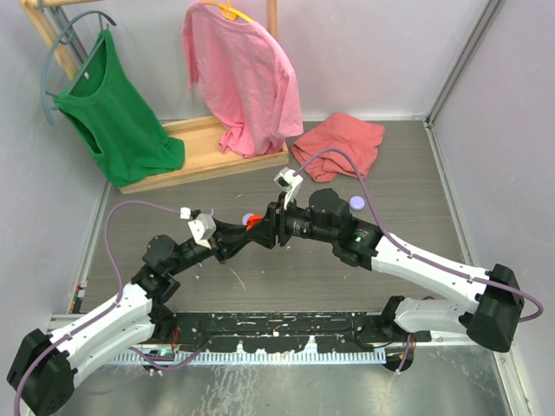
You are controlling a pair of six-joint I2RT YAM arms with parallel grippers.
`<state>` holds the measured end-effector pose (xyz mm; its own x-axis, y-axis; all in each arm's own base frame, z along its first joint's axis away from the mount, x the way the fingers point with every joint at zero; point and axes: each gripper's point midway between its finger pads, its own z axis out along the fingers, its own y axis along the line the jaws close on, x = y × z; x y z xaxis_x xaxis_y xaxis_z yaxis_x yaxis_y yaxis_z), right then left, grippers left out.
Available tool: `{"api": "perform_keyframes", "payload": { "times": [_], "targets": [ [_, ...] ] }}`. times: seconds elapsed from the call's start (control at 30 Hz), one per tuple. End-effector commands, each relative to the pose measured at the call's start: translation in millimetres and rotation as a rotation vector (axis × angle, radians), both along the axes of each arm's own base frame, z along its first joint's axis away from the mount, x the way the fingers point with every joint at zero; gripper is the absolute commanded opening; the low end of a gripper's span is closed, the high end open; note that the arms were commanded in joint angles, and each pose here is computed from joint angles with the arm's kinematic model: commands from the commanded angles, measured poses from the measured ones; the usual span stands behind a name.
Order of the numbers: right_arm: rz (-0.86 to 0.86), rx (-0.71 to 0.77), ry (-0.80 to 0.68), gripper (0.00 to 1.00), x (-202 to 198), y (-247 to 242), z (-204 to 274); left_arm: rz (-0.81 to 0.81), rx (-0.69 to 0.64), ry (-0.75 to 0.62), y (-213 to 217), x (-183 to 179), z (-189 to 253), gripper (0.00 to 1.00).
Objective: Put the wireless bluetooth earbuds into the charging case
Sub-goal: Place the earbud in the charging case, then close the charging case.
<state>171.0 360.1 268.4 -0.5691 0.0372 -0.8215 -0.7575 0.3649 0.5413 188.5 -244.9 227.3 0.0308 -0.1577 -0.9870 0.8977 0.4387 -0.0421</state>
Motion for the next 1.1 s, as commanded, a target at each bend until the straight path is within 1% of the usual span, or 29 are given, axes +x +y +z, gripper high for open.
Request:
{"api": "perform_keyframes", "payload": {
  "times": [0.0, 0.13, 0.27, 0.43, 0.57, 0.8, 0.93, 1.07],
  "targets": [
    [-0.052, 0.054, -0.145, 0.5, 10.8, -12.2, 46.4, -0.007, -0.057, -0.065, -0.8, -0.8, 26.1, 0.0],
    [-0.057, 0.028, -0.183, 0.56, 18.4, -27.7, 48.4, -0.032, -0.056, -0.045, -3.3, -4.3, 23.0, 0.0],
    [-0.012, 0.021, -0.166, 0.61, 27.3, -37.2, 43.0, -0.068, -0.061, -0.037, -5.7, -10.6, 24.2, 0.0],
    [0.109, 0.019, -0.122, 0.69, 28.6, -36.9, 32.3, -0.118, -0.074, -0.035, -8.4, -19.6, 30.0, 0.0],
    [0.208, 0.023, -0.077, 0.73, 22.5, -27.5, 22.4, -0.135, -0.092, -0.034, -9.4, -22.5, 35.6, 0.0],
    [0.341, 0.044, 0.032, 0.73, 8.4, -16.3, 4.7, -0.127, -0.112, -0.037, -9.1, -20.8, 40.7, 0.0],
    [0.402, 0.074, 0.033, 0.73, -1.9, -16.2, 9.5, -0.101, -0.112, -0.018, -8.2, -15.8, 37.1, 0.0],
    [0.432, 0.089, 0.009, 0.71, -8.2, -18.9, 15.7, -0.064, -0.106, 0.029, -7.6, -7.4, 28.6, 0.0]
  ]
}}
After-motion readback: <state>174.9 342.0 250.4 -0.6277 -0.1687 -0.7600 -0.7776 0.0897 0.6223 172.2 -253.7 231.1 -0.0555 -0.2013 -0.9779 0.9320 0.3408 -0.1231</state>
